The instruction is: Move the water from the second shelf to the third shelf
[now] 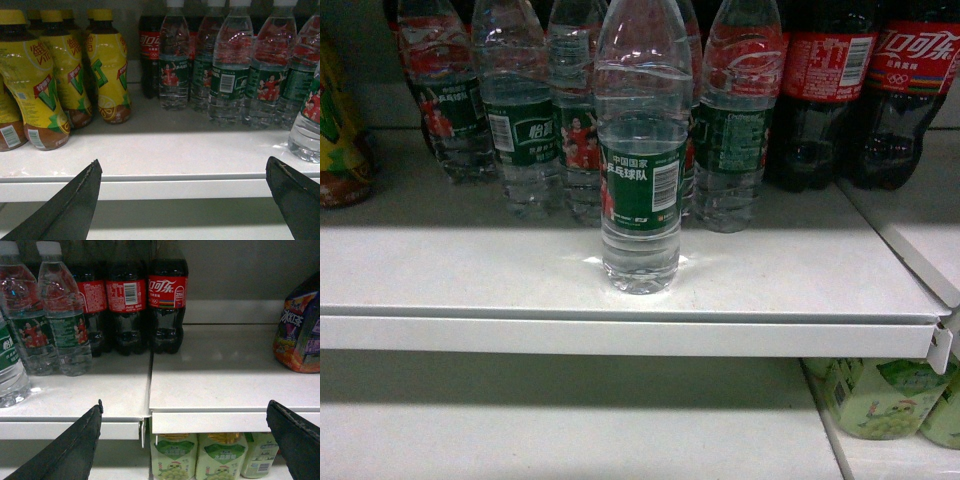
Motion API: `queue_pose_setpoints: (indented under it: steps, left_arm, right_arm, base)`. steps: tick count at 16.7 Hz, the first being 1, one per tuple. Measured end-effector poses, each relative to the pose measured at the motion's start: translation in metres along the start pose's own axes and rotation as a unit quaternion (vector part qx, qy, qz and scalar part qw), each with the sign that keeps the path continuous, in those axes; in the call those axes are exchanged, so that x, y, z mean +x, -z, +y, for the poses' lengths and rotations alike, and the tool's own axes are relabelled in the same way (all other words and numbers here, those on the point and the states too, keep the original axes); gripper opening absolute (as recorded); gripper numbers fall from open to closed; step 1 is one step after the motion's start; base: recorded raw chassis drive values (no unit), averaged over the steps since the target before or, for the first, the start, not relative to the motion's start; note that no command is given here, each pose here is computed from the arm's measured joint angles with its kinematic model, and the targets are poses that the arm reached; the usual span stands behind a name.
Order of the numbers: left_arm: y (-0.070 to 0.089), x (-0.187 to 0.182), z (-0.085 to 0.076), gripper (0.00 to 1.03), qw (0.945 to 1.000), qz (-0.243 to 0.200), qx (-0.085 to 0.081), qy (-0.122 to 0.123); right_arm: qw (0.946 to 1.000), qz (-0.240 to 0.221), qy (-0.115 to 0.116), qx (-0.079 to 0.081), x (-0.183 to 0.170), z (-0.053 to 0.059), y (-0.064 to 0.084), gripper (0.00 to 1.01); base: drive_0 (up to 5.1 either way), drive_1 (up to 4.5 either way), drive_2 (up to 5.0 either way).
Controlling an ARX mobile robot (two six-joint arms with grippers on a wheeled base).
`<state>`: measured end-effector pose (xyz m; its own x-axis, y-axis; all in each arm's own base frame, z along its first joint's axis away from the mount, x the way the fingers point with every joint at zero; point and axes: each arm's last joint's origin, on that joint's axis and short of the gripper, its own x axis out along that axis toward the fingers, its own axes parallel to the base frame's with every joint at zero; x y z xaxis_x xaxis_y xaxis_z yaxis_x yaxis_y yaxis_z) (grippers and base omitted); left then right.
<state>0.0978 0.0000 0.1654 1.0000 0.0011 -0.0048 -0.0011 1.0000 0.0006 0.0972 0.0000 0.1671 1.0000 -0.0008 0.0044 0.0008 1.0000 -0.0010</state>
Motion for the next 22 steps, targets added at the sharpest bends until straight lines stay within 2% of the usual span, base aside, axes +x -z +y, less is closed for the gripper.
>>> queue_pose_setpoints:
  steps: [14, 15, 16, 18, 20, 22]
  left_arm:
    - [0.0, 0.0, 0.0, 0.98, 1.0, 0.0, 0.0, 0.0]
    - [0.0, 0.0, 0.0, 0.98, 1.0, 0.0, 0.0, 0.0]
    - [0.0, 0.0, 0.0, 0.98, 1.0, 0.0, 0.0, 0.0]
    - [0.0, 0.0, 0.0, 0.98, 1.0, 0.0, 0.0, 0.0]
    - [0.0, 0.0, 0.0, 0.98, 1.0, 0.0, 0.0, 0.0]
    - [0.0, 0.0, 0.0, 0.98, 1.0, 0.0, 0.0, 0.0]
  right_arm:
    - [1.0, 0.0, 0.0, 0.0, 0.0, 0.0, 0.0, 0.98]
    - [1.0, 0.006, -0.003, 0.003, 0.0, 0.0, 0.001, 0.98]
    - [0.998, 0.055, -0.018, 0.024, 0.0, -0.001, 0.004, 0.98]
    - [0.9941, 0.089, -0.023, 0.057, 0.004, -0.003, 0.005, 0.98]
    - [0.9948, 0.065, -0.038, 0.069, 0.008, -0.004, -0.007, 0.98]
    - [0.9956, 0.037, -0.051, 0.069, 0.015, -0.005, -0.025, 0.98]
  base:
    - [0.0, 0.0, 0.0]
    - [0.0, 0.0, 0.0]
    - [0.0, 0.0, 0.0]
    - [0.0, 0.0, 0.0]
    - [0.0, 0.0, 0.0]
    - [0.0, 0.0, 0.0]
